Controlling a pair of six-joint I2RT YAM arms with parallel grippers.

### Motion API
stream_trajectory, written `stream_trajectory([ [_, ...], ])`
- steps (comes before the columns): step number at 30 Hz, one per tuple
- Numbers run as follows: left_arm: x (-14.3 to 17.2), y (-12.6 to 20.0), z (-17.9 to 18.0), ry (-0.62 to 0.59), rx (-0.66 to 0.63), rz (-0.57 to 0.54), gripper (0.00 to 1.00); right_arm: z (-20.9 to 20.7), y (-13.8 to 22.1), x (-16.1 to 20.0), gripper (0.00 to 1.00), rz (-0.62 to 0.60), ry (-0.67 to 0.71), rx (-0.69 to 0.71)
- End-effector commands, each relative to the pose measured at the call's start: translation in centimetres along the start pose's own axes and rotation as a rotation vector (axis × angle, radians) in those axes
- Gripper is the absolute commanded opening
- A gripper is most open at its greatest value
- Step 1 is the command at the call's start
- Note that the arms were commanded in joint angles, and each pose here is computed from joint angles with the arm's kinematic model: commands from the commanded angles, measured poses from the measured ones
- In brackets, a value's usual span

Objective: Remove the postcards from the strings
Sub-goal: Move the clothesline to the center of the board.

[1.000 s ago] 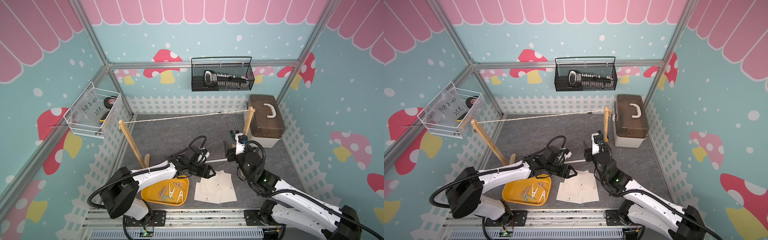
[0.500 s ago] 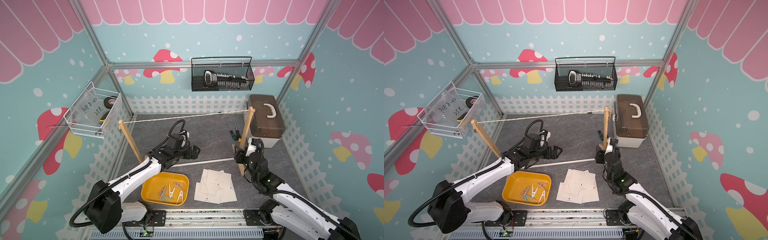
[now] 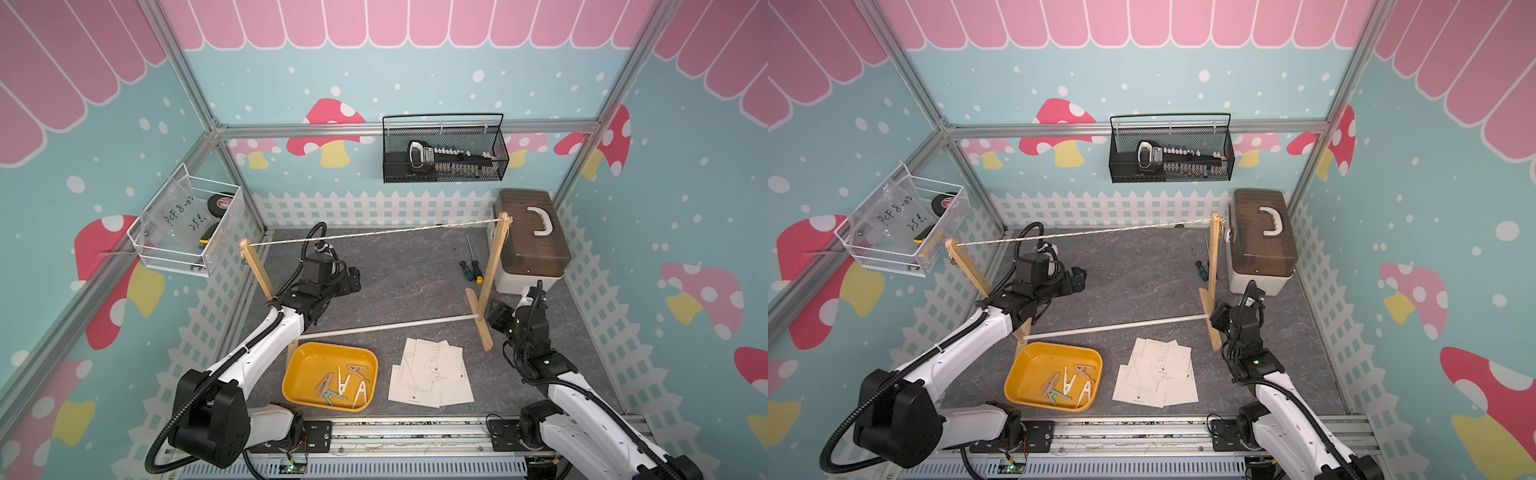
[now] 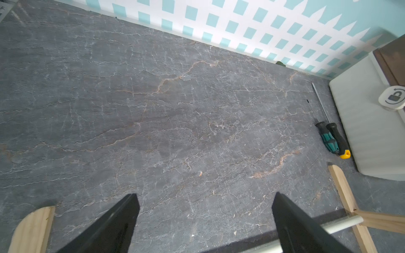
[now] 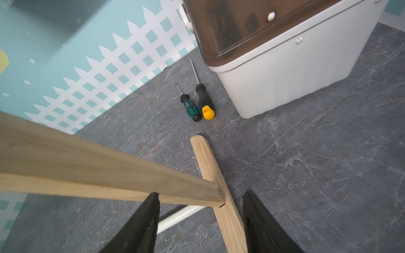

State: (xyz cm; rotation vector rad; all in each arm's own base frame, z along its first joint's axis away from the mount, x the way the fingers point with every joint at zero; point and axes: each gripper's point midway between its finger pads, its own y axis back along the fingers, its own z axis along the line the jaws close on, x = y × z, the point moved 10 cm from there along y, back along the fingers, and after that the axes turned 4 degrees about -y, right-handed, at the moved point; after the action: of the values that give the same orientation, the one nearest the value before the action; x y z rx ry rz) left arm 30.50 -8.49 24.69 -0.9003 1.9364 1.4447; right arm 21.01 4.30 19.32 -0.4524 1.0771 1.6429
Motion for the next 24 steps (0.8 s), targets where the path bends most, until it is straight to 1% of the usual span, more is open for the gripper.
stream_trajectory([
  [1,-0.3,-0.3,1.7,0.017,-0.054,-0.028,1.0,0.9,0.6,-2.0,0.6,-0.068,0.015,0.006],
  [7,-1.3,0.2,4.1,0.059,-0.117,-0.069,0.99,2.9,0.2,-4.6,0.6,-0.147,0.066,-0.013],
  [10,-1.9,0.5,5.1,0.058,-0.139,-0.075,0.99,3.8,0.0,-5.3,0.6,-0.162,0.085,-0.041],
  [20,-3.9,1.1,8.1,0.044,-0.158,-0.1,0.99,5.1,-1.0,-5.5,0.6,-0.108,0.192,-0.108],
  [24,-4.7,0.8,9.6,0.042,-0.185,-0.107,0.99,6.6,-2.0,-5.0,0.6,-0.017,0.254,-0.239],
])
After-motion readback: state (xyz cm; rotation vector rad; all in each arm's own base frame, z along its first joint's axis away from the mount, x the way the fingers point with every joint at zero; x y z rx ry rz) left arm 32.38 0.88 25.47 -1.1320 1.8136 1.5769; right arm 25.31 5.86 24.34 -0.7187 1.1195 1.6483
